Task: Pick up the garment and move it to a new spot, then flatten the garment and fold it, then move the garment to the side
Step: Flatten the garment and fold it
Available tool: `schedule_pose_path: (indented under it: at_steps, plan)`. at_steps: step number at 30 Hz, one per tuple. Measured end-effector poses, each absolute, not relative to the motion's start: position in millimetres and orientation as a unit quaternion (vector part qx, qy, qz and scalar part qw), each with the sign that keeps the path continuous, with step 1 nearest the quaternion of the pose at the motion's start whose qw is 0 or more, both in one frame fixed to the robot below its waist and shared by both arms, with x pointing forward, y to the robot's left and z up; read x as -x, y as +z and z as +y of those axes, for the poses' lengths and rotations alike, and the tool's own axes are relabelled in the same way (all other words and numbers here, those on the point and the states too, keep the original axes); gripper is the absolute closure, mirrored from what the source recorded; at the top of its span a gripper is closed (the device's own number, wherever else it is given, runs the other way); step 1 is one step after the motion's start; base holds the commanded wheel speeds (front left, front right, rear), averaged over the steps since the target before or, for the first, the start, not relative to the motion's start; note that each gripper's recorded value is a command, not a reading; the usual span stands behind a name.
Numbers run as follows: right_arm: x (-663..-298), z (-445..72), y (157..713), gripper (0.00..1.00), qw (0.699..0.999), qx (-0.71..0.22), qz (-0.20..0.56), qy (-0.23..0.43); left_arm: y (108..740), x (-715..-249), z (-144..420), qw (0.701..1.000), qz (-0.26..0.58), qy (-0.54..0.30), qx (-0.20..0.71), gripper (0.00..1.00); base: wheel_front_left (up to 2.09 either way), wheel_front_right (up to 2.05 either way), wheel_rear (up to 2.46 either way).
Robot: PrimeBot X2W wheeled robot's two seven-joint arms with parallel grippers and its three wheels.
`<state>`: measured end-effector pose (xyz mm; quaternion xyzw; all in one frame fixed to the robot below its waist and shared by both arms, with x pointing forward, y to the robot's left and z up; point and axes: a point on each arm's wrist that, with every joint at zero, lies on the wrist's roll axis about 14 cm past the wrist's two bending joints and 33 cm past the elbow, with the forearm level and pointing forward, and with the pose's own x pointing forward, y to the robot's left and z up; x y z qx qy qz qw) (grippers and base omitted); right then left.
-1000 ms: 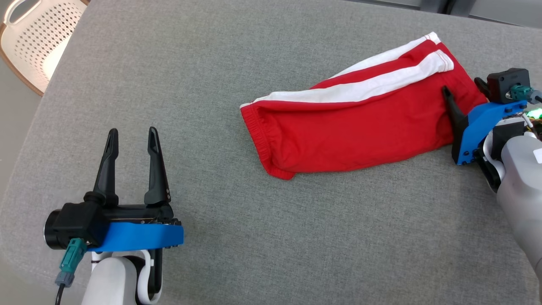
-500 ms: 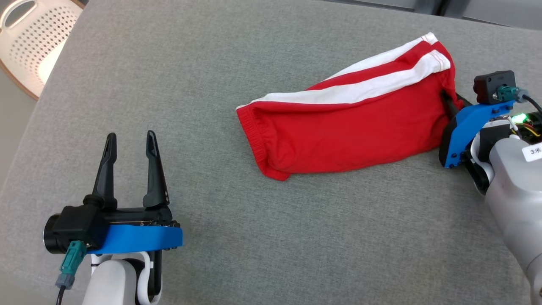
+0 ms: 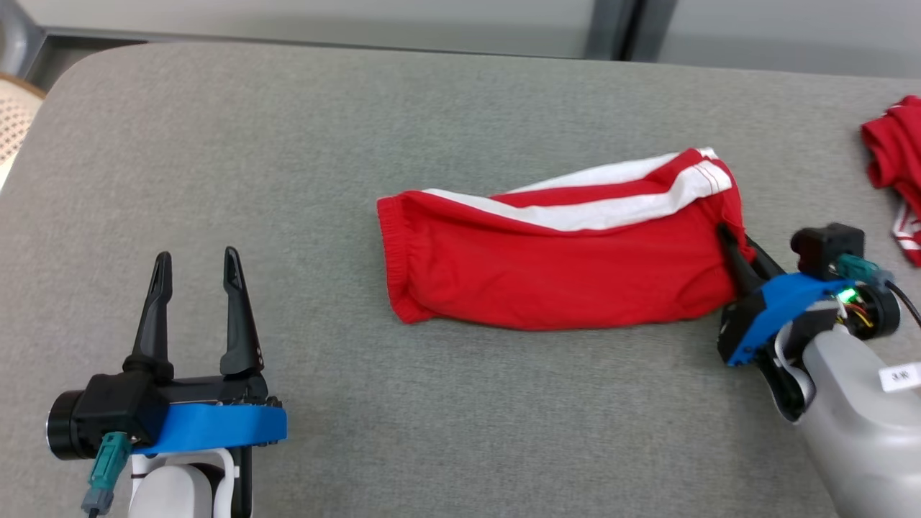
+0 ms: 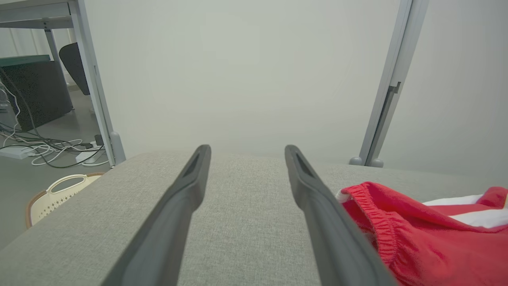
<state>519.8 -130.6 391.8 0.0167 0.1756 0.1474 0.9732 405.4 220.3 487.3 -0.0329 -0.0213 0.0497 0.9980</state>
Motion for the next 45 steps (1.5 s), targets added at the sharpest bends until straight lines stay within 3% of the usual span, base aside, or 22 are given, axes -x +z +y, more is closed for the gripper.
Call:
schedule_pose_path:
  at_steps: [14, 20, 31, 45]
  plan:
    - [-438, -246, 398, 1.0, 0.987, -0.055, 0.152, 0.0, 498, -406, 192, 0.999, -0.036, 0.01, 0.035, 0.0, 0.0, 0.0, 0.0]
    - [-430, -260, 401, 1.0, 0.988, -0.047, 0.144, -0.018, 497, -406, 190, 0.999, -0.036, 0.006, 0.036, 0.0, 0.0, 0.0, 0.0]
    - [-460, -213, 449, 1.0, 0.996, -0.05, 0.067, 0.039, 499, -405, 188, 0.999, -0.039, 0.003, 0.035, 0.0, 0.0, 0.0, 0.0]
    - [-490, -88, 514, 1.0, 0.98, -0.053, 0.001, 0.193, 505, -390, 200, 0.998, -0.043, 0.021, 0.038, 0.0, 0.0, 0.0, 0.0]
